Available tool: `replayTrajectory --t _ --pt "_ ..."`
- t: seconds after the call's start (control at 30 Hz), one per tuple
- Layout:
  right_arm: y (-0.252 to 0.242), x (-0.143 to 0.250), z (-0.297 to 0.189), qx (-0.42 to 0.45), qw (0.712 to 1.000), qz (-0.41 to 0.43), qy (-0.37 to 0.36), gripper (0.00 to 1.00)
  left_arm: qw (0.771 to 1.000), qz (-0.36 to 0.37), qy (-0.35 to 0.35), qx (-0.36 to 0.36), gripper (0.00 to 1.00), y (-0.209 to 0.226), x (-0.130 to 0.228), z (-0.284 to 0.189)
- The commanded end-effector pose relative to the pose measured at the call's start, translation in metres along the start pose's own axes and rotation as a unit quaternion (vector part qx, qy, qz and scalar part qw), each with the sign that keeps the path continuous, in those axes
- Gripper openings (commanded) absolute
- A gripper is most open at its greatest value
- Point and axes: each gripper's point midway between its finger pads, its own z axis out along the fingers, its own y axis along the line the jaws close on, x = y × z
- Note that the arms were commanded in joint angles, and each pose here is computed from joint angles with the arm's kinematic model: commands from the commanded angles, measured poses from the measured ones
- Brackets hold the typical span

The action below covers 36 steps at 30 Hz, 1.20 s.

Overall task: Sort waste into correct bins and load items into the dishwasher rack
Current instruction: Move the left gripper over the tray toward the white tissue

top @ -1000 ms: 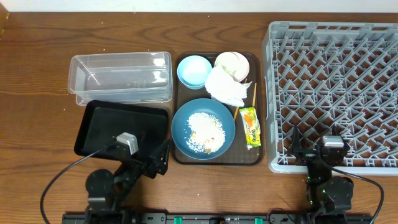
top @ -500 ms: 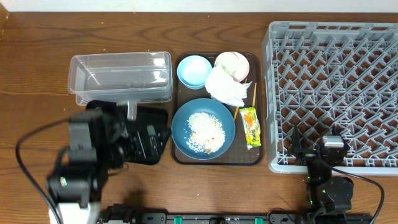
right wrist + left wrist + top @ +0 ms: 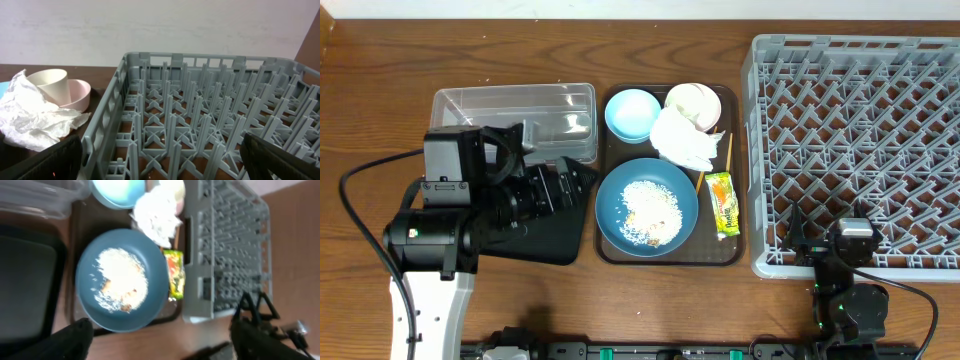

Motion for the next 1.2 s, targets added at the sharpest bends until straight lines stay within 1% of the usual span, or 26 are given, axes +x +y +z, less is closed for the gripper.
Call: replayTrajectory --t 0.0,0.1,0.2,0.4,0.5,0.63,0.73,0.77,0.87,0.93,0.97,1.0,1.17 --pt "0.004 0.001 0.0 -0.007 1.0 0.002 0.002 0.99 0.998 -0.027 -0.035 -0.039 0.86 0.008 -0.011 -0.004" --pt "0.004 0.001 0.0 -0.007 1.0 0.002 0.002 0.99 0.998 -0.02 -0.036 -0.042 0.82 0.003 -0.013 0.001" --pt "0.004 0.001 0.0 -0.007 1.0 0.002 0.002 0.99 0.998 -0.009 -0.031 -0.055 0.82 -0.003 -0.014 0.011" --pt "0.004 0.001 0.0 -0.007 1.0 0.002 0.002 0.99 0.993 0.047 -0.019 -0.102 0.82 -0.027 -0.028 0.037" --pt "0.004 0.001 0.0 -0.007 1.0 0.002 0.002 0.99 0.989 0.075 -0.003 -0.13 0.82 -0.043 -0.034 0.056" --pt "0.004 0.001 0.0 -0.007 1.0 0.002 0.002 0.99 0.984 0.103 0.013 -0.142 0.83 -0.06 -0.037 0.089" --pt "0.004 0.001 0.0 -0.007 1.0 0.002 0.002 0.99 0.978 0.116 0.02 -0.174 0.84 -0.051 -0.037 0.12" --pt "0.004 0.001 0.0 -0.007 1.0 0.002 0.002 0.99 0.977 0.118 0.03 -0.178 0.89 -0.049 -0.033 0.13" --pt "0.004 0.001 0.0 -0.007 1.0 0.002 0.002 0.99 0.972 0.124 0.062 -0.187 0.91 -0.044 -0.019 0.161" --pt "0.004 0.001 0.0 -0.007 1.0 0.002 0.002 0.99 0.97 0.133 0.075 -0.187 0.91 -0.044 -0.011 0.183" --pt "0.004 0.001 0.0 -0.007 1.0 0.002 0.002 0.99 0.97 0.138 0.078 -0.186 0.94 -0.044 -0.008 0.193" --pt "0.004 0.001 0.0 -0.007 1.0 0.002 0.002 0.99 0.969 0.141 0.081 -0.185 0.95 -0.044 -0.006 0.202" --pt "0.004 0.001 0.0 -0.007 1.0 0.002 0.002 0.99 0.971 0.148 0.074 -0.174 0.95 -0.045 -0.007 0.233"
